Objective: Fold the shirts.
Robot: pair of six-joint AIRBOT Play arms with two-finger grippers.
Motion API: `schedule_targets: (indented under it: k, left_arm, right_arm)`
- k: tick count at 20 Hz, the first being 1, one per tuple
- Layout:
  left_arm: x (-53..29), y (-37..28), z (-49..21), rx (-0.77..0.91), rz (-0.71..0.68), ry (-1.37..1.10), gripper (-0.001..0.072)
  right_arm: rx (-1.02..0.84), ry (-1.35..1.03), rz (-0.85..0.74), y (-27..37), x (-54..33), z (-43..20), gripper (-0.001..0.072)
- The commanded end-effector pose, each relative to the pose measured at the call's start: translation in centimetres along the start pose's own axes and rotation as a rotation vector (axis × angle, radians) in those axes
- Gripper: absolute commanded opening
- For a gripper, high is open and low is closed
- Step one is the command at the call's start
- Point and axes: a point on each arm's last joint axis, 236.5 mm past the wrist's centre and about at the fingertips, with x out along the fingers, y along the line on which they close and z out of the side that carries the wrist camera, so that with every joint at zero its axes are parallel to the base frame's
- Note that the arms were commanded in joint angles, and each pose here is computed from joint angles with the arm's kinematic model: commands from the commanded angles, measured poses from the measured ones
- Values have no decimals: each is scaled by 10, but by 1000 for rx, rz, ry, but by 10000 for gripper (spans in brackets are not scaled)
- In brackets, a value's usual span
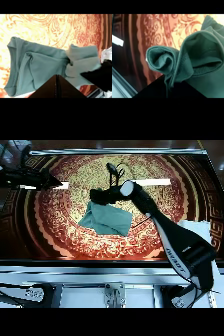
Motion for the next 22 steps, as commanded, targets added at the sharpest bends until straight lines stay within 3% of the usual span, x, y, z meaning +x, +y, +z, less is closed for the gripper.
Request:
schedule_targets:
  k: [1, 2, 7, 10, 11, 13, 17, 22]
  left_arm:
    - [-35, -3, -15, 37, 20, 39, 34]
    - [-33, -6, -18, 42, 15, 50, 34]
    - [-25, -16, -22, 112, 0, 70, 34]
    - [-28, -12, -21, 120, 5, 63, 34]
    - [-29, -11, -20, 120, 6, 61, 34]
    - [-29, -11, -20, 125, 6, 61, 34]
    - [-27, -13, -21, 129, 1, 66, 34]
    - [-23, -19, -25, 137, -9, 83, 34]
  right_arm:
    - [262, -69, 98, 3, 67, -11, 539]
    - [298, -74, 113, 2, 70, -10, 628]
    - [190, 105, 69, -16, 13, -16, 627]
    - [33, 304, -275, -101, -74, -37, 628]
    - [6, 356, -440, -143, -113, -39, 692]
    - [94, 407, -659, -212, -172, -41, 699]
    - [375, 409, -430, -237, -143, -73, 699]
    - [443, 429, -227, -227, -63, -102, 699]
